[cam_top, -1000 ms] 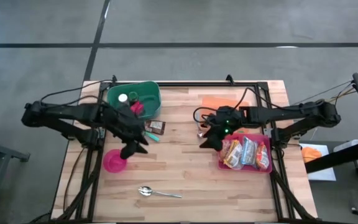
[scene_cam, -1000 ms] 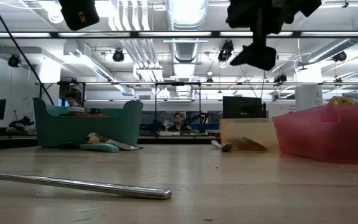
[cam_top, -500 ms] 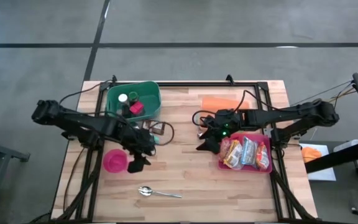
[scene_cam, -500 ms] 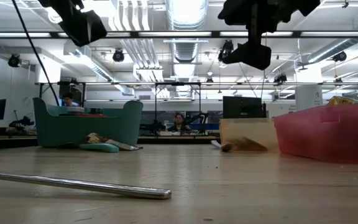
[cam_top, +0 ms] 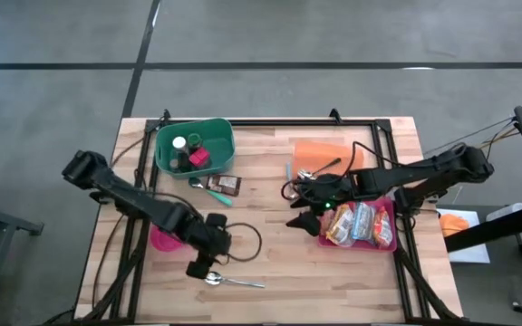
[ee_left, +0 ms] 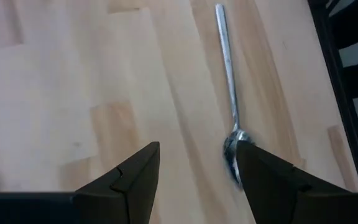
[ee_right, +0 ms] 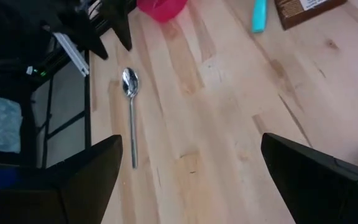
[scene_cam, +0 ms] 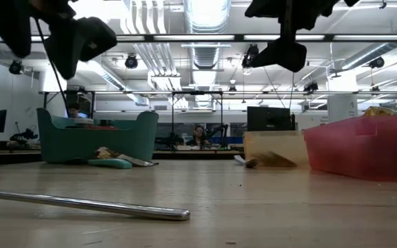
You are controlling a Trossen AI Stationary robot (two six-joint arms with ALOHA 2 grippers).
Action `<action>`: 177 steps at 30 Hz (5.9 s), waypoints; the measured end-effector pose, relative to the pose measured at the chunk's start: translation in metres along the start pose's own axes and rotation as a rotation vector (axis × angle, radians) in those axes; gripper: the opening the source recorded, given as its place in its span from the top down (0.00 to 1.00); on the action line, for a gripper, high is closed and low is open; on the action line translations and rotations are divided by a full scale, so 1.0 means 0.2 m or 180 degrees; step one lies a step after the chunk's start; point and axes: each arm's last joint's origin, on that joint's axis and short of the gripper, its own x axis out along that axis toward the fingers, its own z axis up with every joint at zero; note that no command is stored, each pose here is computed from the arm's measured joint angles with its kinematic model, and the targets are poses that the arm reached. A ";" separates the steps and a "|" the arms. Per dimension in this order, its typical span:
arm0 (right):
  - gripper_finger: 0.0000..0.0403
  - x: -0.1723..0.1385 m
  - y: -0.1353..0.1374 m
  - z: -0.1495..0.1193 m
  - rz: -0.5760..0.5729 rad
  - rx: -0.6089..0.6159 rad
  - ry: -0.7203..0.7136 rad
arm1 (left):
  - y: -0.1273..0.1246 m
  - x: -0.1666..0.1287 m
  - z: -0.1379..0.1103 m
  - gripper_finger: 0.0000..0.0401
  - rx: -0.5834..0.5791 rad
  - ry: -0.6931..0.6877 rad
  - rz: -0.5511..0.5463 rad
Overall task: Pick & Place Food Item
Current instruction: Put the silver spoon into the orange bin
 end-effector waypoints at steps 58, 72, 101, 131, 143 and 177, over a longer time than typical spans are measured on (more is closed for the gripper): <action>0.06 -0.05 0.33 -0.20 -0.0016 0.0020 -0.0242 | -0.30 0.60 -0.06 0.76 0.0147 0.0188 0.0306; 0.06 -0.09 0.39 -0.24 -0.0035 -0.0443 -0.0001 | -0.19 0.41 0.01 0.99 -0.0782 0.0070 0.0115; 0.06 -0.22 0.67 0.14 -0.1059 -0.3283 0.0457 | 0.64 -0.20 0.34 1.00 -0.2670 -0.1094 -0.2234; 0.13 0.01 0.76 0.20 -0.1569 -0.3142 0.0986 | 0.70 -0.25 0.35 1.00 -0.2304 -0.1285 -0.2556; 0.62 0.01 0.76 0.21 -0.1568 -0.3098 0.0964 | 0.69 -0.25 0.35 1.00 -0.2302 -0.1277 -0.2560; 0.98 -0.02 0.76 0.22 -0.1517 -0.2550 0.0908 | 0.71 -0.31 0.41 0.63 -0.2063 -0.1755 -0.2709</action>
